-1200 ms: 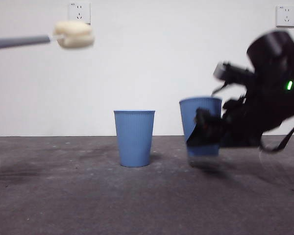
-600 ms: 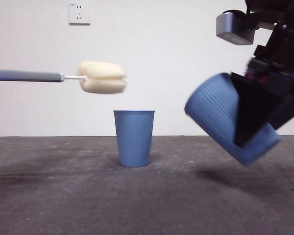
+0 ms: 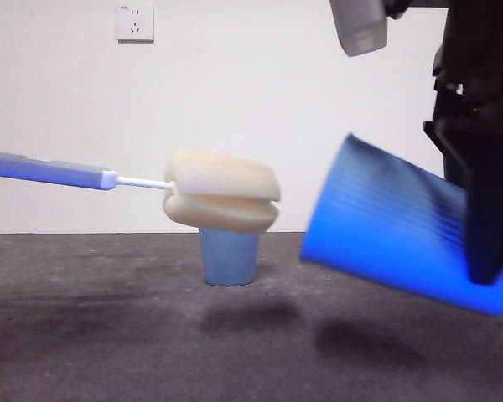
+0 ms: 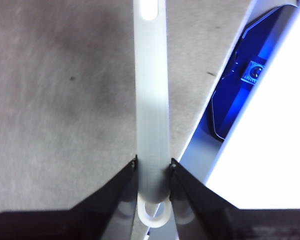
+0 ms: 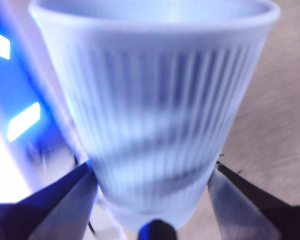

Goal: Pick up the cup brush,pick up the cup,insert the brush into the cup,clean the cup,put the cup brush back,put the cup back to the fixed position on the table

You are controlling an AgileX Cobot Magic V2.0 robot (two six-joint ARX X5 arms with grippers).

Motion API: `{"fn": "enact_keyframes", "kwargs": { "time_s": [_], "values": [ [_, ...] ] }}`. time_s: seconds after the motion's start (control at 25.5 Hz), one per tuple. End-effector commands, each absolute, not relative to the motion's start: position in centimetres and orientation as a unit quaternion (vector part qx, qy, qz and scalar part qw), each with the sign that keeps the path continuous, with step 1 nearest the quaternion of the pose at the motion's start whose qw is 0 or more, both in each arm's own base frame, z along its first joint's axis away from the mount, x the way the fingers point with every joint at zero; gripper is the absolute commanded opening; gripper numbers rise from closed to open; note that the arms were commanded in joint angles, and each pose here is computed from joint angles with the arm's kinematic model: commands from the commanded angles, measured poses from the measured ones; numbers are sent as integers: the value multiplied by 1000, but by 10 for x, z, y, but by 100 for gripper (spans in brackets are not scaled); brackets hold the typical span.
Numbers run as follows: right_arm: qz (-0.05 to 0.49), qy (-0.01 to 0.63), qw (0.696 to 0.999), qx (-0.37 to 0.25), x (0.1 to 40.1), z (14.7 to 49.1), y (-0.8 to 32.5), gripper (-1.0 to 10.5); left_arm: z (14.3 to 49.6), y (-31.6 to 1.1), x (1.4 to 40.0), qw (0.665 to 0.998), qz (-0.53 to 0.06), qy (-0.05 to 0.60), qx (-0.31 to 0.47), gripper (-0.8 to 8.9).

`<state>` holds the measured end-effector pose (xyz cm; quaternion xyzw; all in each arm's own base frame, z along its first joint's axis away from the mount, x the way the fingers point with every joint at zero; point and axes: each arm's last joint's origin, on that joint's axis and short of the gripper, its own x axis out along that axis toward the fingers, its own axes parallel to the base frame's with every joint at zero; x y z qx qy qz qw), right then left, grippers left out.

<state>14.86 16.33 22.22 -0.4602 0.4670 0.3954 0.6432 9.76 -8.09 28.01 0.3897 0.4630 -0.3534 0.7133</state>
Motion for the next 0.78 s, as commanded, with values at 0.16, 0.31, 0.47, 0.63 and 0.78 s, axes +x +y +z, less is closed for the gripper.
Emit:
{"fn": "enact_keyframes", "kwargs": {
  "time_s": [0.16, 0.31, 0.47, 0.63, 0.78],
  "values": [
    [395, 467, 617, -495, 147, 213, 171, -13, 275, -90, 91, 666, -390, 468, 431, -9],
    [404, 459, 602, -513, 144, 211, 176, -13, 272, -100, 93, 654, -406, 459, 444, -9],
    [415, 454, 589, -524, 138, 208, 182, -13, 269, -110, 97, 652, -413, 451, 448, -9],
    [427, 440, 582, -535, 131, 206, 190, -13, 264, -121, 101, 645, -422, 447, 454, -9],
    [434, 426, 579, -543, 128, 201, 199, -13, 258, -133, 101, 630, -439, 441, 464, -9]
  ]
}}
